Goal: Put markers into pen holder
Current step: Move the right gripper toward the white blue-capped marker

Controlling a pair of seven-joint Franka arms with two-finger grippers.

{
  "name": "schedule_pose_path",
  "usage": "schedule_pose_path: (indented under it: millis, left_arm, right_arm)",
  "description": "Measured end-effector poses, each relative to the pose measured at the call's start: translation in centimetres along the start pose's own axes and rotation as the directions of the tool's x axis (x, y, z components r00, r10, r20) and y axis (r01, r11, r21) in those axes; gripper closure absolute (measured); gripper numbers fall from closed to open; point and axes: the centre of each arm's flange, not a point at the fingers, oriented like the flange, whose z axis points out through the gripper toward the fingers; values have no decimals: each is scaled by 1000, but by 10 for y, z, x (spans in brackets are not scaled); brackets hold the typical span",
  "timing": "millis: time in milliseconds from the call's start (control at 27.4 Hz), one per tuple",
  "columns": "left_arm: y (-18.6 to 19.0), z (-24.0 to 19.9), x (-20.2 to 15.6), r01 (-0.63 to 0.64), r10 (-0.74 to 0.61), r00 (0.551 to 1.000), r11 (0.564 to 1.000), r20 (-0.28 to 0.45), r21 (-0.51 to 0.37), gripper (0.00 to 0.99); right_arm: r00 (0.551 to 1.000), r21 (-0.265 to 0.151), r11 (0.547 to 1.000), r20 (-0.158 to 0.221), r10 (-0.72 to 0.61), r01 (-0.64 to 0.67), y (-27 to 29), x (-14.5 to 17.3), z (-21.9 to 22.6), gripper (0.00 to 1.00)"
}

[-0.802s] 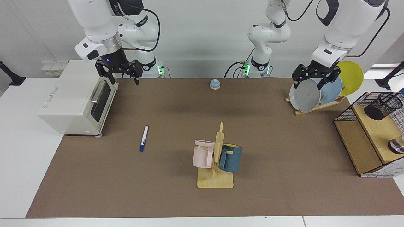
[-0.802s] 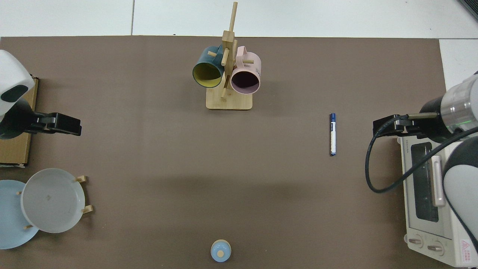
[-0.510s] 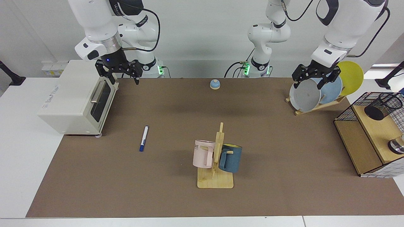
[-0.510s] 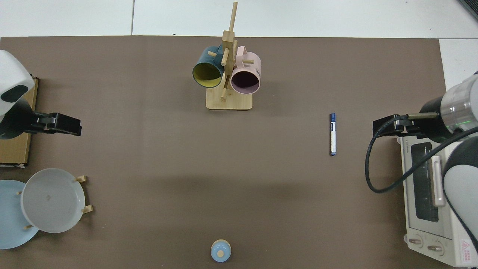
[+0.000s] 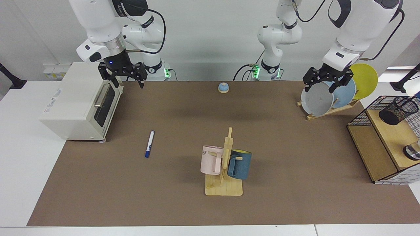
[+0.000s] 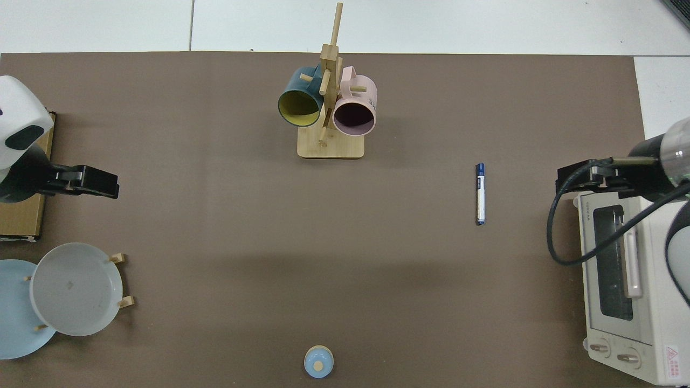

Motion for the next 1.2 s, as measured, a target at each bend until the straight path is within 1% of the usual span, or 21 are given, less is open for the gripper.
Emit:
schedule_pose_path:
  millis: [146, 292, 547, 729, 802, 875, 948, 1021, 1203]
  left_arm:
    - [-5, 1, 0, 8, -8, 1000, 1000, 2, 0, 0]
    - [-6, 1, -1, 11, -11, 1000, 1000, 5, 0, 0]
    - [-1, 0, -3, 3, -3, 1000, 1000, 4, 0, 0]
    - [-1, -1, -4, 2, -2, 1000, 1000, 2, 0, 0]
    - [-1, -1, -4, 2, -2, 1000, 1000, 2, 0, 0]
    - [-1, -2, -4, 2, -2, 1000, 1000, 3, 0, 0]
    - [-1, -2, -5, 2, -2, 1000, 1000, 3, 0, 0]
    - [-1, -3, -6, 3, -3, 1000, 1000, 3, 0, 0]
    - [-2, -4, -7, 4, -4, 1000, 1000, 5, 0, 0]
  right_arm:
    - [999, 1, 999, 0, 47, -47, 26, 4, 0, 0]
    - [998, 2, 998, 1, 62, -62, 34, 5, 0, 0]
    - [999, 3, 999, 2, 45, -45, 24, 4, 0, 0]
    - [1000, 32, 999, 12, 20, -20, 8, 1, 2, 0]
    - [1000, 37, 999, 15, 0, -1, -4, -1, 2, 0]
    - [999, 35, 999, 29, -20, 19, -14, -5, 3, 0]
    - [998, 31, 999, 51, -33, 31, -20, -10, 4, 0]
    - [997, 28, 999, 62, -39, 37, -23, -14, 3, 0]
    - [998, 29, 998, 49, -49, 48, -23, -16, -2, 0]
